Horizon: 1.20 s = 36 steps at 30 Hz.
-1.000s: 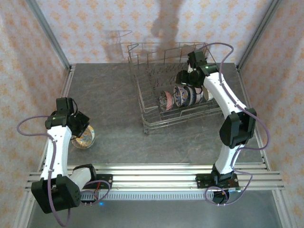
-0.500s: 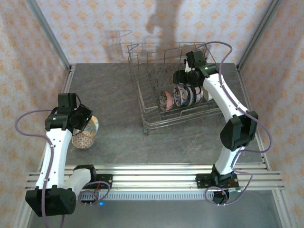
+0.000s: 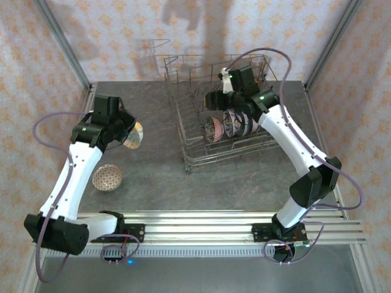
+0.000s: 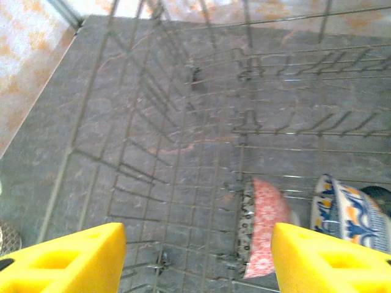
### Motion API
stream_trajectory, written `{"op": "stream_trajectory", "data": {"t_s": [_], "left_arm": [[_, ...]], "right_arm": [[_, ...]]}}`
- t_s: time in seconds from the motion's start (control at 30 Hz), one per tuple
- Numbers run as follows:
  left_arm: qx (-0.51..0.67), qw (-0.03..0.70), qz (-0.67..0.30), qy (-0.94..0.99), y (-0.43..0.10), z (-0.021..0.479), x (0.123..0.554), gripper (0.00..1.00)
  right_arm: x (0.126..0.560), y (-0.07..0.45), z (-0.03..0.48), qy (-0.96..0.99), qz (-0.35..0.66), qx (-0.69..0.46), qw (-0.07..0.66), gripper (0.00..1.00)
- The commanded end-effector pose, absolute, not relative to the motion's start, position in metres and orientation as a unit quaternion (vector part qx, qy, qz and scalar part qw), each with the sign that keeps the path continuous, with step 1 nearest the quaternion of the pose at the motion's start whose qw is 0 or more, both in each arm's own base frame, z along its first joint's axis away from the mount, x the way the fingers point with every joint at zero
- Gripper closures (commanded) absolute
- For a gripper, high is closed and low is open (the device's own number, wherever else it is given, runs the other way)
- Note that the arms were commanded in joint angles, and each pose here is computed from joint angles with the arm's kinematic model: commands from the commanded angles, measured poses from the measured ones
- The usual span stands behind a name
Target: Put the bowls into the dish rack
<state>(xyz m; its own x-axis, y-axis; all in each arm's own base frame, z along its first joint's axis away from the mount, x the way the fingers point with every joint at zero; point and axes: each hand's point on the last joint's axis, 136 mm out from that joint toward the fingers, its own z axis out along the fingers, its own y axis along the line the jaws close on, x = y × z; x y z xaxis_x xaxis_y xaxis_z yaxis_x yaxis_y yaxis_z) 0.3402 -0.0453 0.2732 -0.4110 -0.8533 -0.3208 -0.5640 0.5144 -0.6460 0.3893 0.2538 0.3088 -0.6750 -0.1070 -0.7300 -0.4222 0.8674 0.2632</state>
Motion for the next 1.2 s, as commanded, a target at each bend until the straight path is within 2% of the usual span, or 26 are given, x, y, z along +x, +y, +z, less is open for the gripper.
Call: {"op": "stream_trajectory", "data": {"t_s": [0.0,0.27,0.63,0.77,1.17], "left_arm": [[-0.444,0.391,-0.258,0.764,-0.051,0.317,0.37,1.0],[-0.435,0.416,-0.295,0.742,-0.085,0.354,0.405,1.0],[-0.427,0.415,-0.328,0.733,-0.109,0.372,0.425,1.0],[-0.426,0.412,-0.335,0.733,-0.112,0.374,0.427,1.0],[-0.424,0.41,-0.344,0.731,-0.118,0.378,0.431,1.0]], "right_arm": [[0.376,0.284,0.322,0.869,0.207,-0.195,0.405,0.37],[0.357,0.348,0.332,0.84,0.253,-0.231,0.421,0.38],[0.352,0.397,0.328,0.809,0.271,-0.251,0.457,0.42],[0.367,0.401,0.325,0.807,0.249,-0.225,0.486,0.48],[0.408,0.401,0.306,0.814,0.192,-0.158,0.525,0.53]]}}
